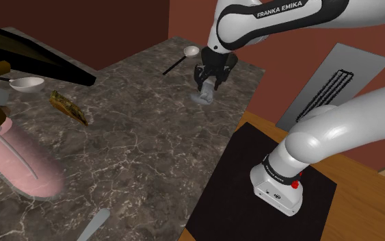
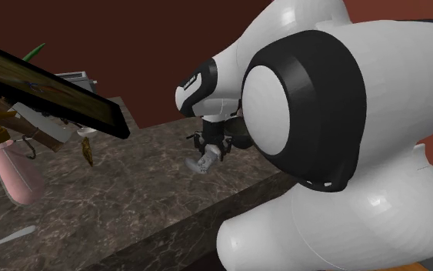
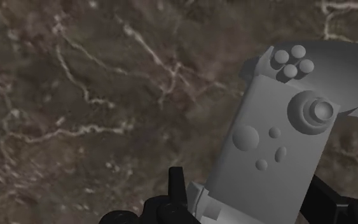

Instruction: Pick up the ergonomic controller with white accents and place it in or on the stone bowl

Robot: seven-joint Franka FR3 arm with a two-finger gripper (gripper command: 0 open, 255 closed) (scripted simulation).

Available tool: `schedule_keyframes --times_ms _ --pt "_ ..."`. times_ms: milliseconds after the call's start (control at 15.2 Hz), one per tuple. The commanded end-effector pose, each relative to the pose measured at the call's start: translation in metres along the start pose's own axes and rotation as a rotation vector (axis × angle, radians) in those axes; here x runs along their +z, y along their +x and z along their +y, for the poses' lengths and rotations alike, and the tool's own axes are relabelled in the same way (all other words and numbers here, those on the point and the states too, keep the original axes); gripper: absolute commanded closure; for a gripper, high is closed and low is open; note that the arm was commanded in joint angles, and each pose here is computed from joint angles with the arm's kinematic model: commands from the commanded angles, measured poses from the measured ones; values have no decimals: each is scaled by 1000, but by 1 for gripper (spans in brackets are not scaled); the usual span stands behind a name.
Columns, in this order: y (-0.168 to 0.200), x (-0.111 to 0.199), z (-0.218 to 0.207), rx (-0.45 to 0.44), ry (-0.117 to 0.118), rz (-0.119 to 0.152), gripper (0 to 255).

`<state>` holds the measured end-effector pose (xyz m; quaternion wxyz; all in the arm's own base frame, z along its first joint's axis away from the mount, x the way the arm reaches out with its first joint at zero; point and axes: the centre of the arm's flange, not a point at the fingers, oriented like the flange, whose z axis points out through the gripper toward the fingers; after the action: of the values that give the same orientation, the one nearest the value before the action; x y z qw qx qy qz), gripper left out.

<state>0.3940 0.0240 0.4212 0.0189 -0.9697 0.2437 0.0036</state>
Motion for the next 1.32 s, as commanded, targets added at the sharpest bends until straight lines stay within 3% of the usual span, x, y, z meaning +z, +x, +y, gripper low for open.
schedule_keyframes --times_ms 0,1254 --pt "0 -11 -1 0 0 0 255" --pt "-2 -111 -5 0 0 0 255"
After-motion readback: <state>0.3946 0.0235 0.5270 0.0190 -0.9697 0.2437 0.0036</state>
